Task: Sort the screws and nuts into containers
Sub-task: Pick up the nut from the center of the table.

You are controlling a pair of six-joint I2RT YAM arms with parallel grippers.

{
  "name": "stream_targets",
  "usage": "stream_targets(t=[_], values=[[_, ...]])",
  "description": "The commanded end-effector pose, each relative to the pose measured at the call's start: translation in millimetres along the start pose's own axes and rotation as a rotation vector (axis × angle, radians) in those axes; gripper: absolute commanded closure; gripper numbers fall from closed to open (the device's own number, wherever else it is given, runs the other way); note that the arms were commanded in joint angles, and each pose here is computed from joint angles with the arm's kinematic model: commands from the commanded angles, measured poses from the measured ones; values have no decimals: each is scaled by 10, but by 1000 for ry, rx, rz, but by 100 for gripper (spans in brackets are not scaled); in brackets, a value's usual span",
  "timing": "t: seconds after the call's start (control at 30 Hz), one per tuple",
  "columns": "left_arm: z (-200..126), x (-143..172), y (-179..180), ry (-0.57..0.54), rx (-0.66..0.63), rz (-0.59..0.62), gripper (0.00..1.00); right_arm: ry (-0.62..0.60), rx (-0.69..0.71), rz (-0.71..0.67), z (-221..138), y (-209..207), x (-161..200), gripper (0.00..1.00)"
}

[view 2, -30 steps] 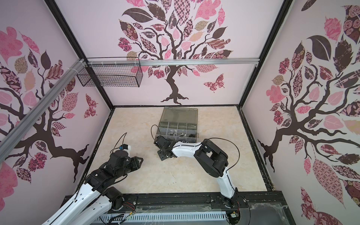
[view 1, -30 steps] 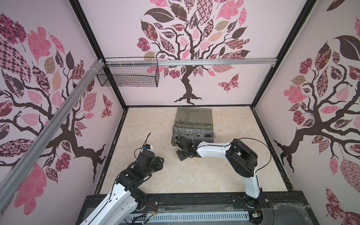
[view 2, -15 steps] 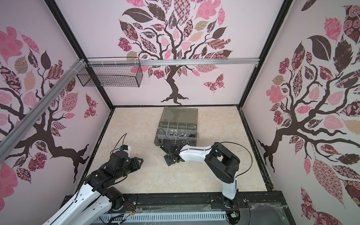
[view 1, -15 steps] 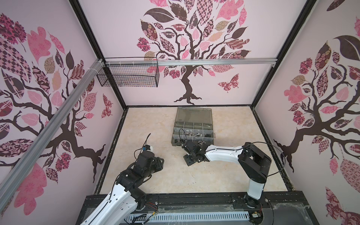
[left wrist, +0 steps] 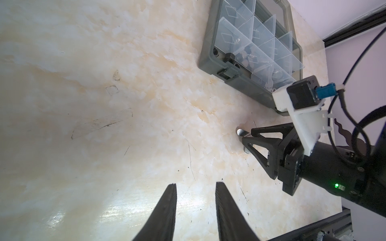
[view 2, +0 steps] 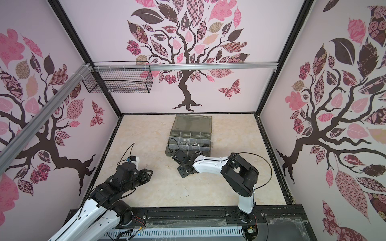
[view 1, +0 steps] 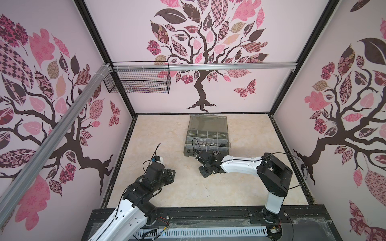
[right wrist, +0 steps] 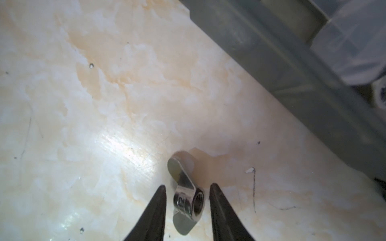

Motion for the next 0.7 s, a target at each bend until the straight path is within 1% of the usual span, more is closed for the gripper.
stream_targets(t=[0.0,0.1,0.37,0.53,0.67], values=[[42,48,67,12,-13,-7,65,11,40,-14,-28,-33,-18,66],[43,48,62,12,-10,-7,65,19,48,-19,-18,-46,15,68],[49,50,58,14,-9,-7,65,25,58,-22,27,-50,13,67],[44,47,62,11,-10,-8,65,36,51,-21,67,-39,29,76],[47,46,64,10,-10,-8,65,38,52,-20,90,-38,44,79]])
Point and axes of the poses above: each gripper's point midway between its finger pads, its own z axis out along the fingers, its own y axis along the line the jaws close on, x = y × z, the point moved 3 cm from there along -z, back along the fingers, and after that the axes turned 8 degrees about -z, right-handed, at the moved point
